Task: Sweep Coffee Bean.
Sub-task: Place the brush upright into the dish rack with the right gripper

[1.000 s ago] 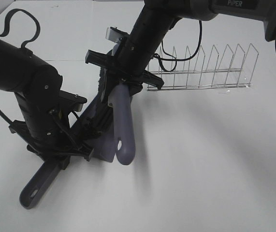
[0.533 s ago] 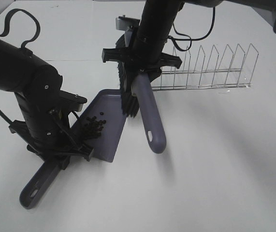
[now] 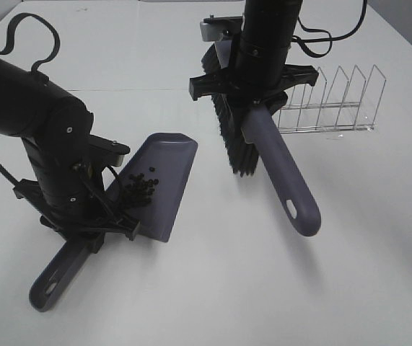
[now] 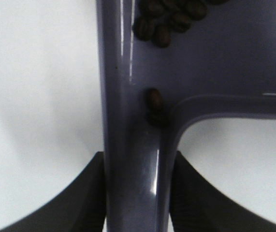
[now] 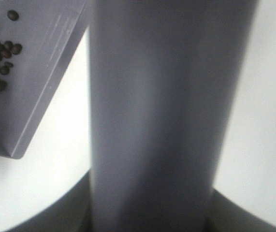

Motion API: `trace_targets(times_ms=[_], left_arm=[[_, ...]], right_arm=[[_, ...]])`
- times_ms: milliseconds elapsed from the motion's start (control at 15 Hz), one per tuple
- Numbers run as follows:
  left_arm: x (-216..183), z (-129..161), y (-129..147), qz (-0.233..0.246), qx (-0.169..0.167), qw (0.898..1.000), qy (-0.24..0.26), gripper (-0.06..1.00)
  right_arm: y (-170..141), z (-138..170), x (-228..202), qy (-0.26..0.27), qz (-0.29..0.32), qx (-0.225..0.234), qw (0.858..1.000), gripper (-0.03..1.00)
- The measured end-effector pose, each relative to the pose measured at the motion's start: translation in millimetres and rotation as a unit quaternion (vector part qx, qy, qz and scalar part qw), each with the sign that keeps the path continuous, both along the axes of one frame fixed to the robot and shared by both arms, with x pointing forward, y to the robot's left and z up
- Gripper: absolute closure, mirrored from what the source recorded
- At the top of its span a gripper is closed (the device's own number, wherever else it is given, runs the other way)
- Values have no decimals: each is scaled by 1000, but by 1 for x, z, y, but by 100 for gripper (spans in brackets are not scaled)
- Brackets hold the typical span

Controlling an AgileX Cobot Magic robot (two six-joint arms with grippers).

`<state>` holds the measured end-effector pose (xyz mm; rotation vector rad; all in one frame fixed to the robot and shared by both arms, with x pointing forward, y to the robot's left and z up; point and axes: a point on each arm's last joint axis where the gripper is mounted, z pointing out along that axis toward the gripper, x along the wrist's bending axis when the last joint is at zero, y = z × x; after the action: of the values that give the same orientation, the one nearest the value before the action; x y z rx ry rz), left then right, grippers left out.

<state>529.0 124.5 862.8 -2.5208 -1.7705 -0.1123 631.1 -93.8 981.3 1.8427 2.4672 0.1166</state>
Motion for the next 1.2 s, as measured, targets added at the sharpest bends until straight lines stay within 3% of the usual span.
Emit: trace_targets(times_ms=[400, 467, 600, 867, 1000, 1200], left_arm=[[0, 0, 0, 0, 0, 1000, 0, 62], [0, 0, 0, 0, 0, 1000, 0, 62], [0, 0, 0, 0, 0, 1000, 0, 62], [0, 0, 0, 2, 0, 1000, 2, 62], [0, 0, 0, 1, 0, 1000, 2, 62], [0, 0, 0, 2, 0, 1000, 2, 62]], right_arm=[[-29, -5, -22, 32, -9, -29, 999, 67], [-43, -9, -24, 47, -24, -31, 998, 67], [-102, -23, -35, 97, -75, -42, 992, 67], [-175, -36, -35, 133, -142, -31, 980, 67], [-194, -36, -34, 133, -154, -27, 979, 67], [-197, -48, -30, 149, -139, -27, 979, 67]])
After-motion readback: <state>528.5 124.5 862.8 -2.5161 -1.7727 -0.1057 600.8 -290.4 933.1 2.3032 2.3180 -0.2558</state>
